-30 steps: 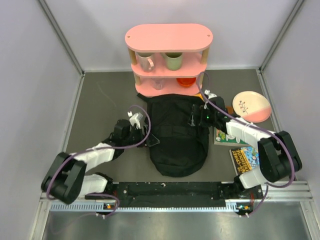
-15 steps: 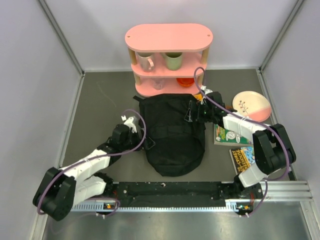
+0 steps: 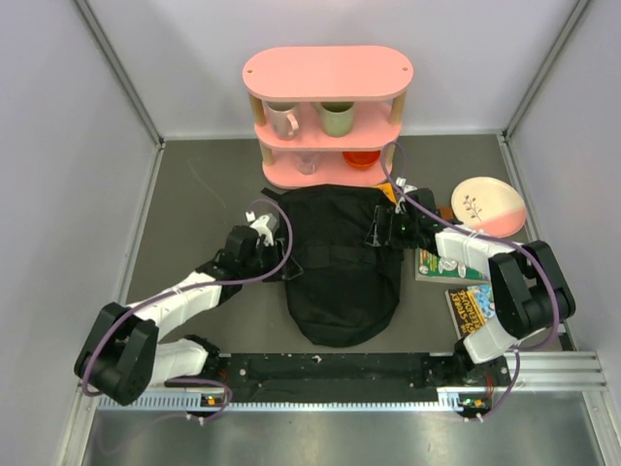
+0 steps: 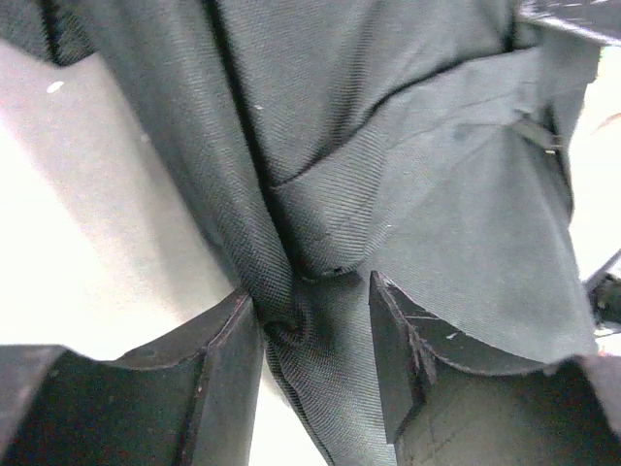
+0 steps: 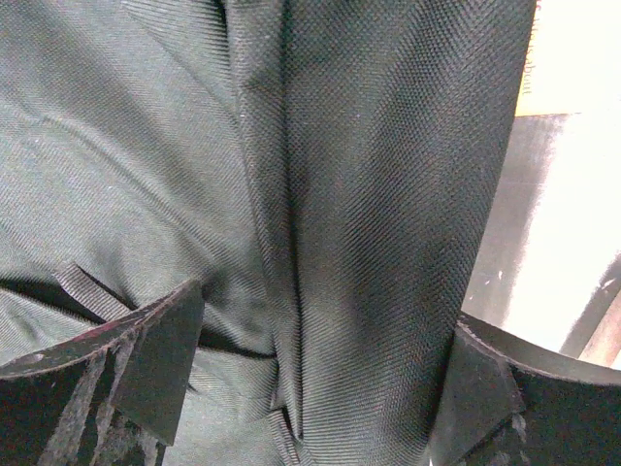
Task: Pack the student bag
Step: Move the student bag to the center of the board.
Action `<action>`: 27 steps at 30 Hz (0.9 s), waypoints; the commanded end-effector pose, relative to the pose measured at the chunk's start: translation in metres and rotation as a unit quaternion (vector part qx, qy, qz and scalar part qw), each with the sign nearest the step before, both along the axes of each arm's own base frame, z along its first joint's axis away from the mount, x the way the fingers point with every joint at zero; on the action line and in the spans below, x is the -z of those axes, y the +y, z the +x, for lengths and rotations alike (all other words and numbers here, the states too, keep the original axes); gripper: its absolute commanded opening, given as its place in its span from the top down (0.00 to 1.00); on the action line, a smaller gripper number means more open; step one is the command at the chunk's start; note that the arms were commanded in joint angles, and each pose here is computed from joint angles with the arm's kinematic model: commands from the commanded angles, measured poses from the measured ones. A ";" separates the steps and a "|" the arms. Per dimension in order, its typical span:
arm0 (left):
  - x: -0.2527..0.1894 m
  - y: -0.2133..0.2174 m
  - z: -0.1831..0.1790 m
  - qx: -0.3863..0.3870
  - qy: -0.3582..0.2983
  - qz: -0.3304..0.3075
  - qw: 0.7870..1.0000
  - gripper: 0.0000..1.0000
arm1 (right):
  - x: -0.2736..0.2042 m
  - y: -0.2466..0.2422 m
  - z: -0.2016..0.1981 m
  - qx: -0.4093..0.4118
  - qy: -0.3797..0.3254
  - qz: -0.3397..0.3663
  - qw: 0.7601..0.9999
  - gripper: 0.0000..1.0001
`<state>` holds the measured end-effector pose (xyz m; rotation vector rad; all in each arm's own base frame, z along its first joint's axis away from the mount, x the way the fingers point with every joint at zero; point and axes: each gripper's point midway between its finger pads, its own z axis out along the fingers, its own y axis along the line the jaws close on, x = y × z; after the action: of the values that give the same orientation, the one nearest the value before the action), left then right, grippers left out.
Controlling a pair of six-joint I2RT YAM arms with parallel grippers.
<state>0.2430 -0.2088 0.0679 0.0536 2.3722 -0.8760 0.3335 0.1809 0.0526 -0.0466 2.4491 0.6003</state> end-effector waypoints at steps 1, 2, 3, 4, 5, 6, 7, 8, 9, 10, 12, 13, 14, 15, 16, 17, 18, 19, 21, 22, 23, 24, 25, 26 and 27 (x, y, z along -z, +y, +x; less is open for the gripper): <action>-0.096 -0.036 0.007 0.070 -0.103 -0.112 0.986 0.49 | -0.001 0.010 0.004 -0.009 -0.002 0.026 1.000 0.19; -0.106 -0.038 0.004 0.076 -0.108 -0.123 0.984 0.46 | -0.001 0.011 0.005 -0.009 -0.001 0.029 1.000 0.18; -0.117 -0.040 0.002 0.083 -0.115 -0.133 0.981 0.45 | 0.001 0.013 0.006 -0.010 0.003 0.033 0.999 0.18; -0.128 -0.041 -0.001 0.089 -0.126 -0.141 0.978 0.43 | 0.002 0.015 0.006 -0.010 0.006 0.036 0.999 0.17; -0.132 -0.041 -0.004 0.093 -0.126 -0.144 0.977 0.41 | 0.006 0.015 0.007 -0.009 0.014 0.036 0.999 0.17; -0.140 -0.042 -0.005 0.099 -0.132 -0.149 0.975 0.38 | 0.008 0.017 0.007 -0.010 0.018 0.039 0.999 0.17; -0.144 -0.044 -0.009 0.111 -0.133 -0.154 0.973 0.36 | 0.010 0.019 0.007 -0.009 0.023 0.042 0.999 0.16; -0.146 -0.044 -0.010 0.114 -0.133 -0.154 0.972 0.34 | 0.009 0.022 0.013 -0.010 0.015 0.048 0.999 0.16; -0.147 -0.045 -0.011 0.115 -0.130 -0.153 0.973 0.34 | 0.009 0.024 0.013 -0.012 0.018 0.053 0.998 0.16; -0.144 -0.045 -0.011 0.117 -0.127 -0.152 0.973 0.34 | 0.010 0.024 0.014 -0.010 0.020 0.056 0.998 0.16; -0.142 -0.045 -0.012 0.121 -0.121 -0.149 0.974 0.33 | 0.010 0.027 0.016 -0.013 0.021 0.059 0.998 0.16; -0.139 -0.047 -0.013 0.125 -0.115 -0.149 0.974 0.32 | 0.011 0.028 0.016 -0.012 0.023 0.061 0.998 0.16; -0.138 -0.047 -0.014 0.127 -0.113 -0.149 0.974 0.32 | 0.010 0.029 0.017 -0.013 0.023 0.065 0.998 0.16; -0.138 -0.048 -0.014 0.128 -0.112 -0.150 0.974 0.32 | 0.010 0.030 0.017 -0.014 0.025 0.067 0.997 0.17; -0.137 -0.048 -0.014 0.127 -0.111 -0.149 0.974 0.32 | 0.009 0.032 0.017 -0.014 0.025 0.070 0.997 0.19; -0.137 -0.048 -0.013 0.126 -0.112 -0.148 0.975 0.32 | 0.008 0.032 0.018 -0.014 0.023 0.074 0.997 0.20; -0.137 -0.047 -0.012 0.123 -0.111 -0.145 0.975 0.33 | 0.007 0.034 0.016 -0.015 0.025 0.077 0.997 0.26; -0.135 -0.045 -0.008 0.113 -0.115 -0.136 0.978 0.41 | 0.008 0.033 0.016 -0.012 0.027 0.078 0.997 0.30; -0.125 -0.035 -0.004 0.090 -0.105 -0.104 0.985 0.58 | 0.003 0.035 0.016 -0.012 0.020 0.088 0.996 0.43; -0.121 -0.029 0.000 0.079 -0.109 -0.078 0.988 0.77 | 0.004 0.034 0.012 -0.011 0.021 0.093 0.995 0.46; -0.119 -0.016 0.016 0.035 -0.123 -0.042 0.991 0.87 | 0.002 0.036 0.008 -0.016 0.022 0.102 0.994 0.49; -0.113 -0.009 0.021 0.017 -0.122 -0.020 0.992 0.94 | -0.008 0.040 0.010 -0.016 0.004 0.118 0.993 0.55; -0.108 -0.001 0.025 0.003 -0.123 0.004 0.992 1.00 | -0.004 0.038 0.003 -0.015 0.011 0.121 0.992 0.57; -0.110 0.006 0.032 -0.010 -0.130 0.022 0.991 1.00 | -0.006 0.039 0.001 -0.014 0.008 0.128 0.992 0.59; -0.109 0.011 0.037 -0.020 -0.135 0.036 0.990 1.00 | -0.009 0.040 0.001 -0.011 0.004 0.137 0.991 0.63</action>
<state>0.2404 -0.2222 0.1561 0.1821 2.2368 -0.9708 0.3429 0.2058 0.0364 0.0356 2.4382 0.7883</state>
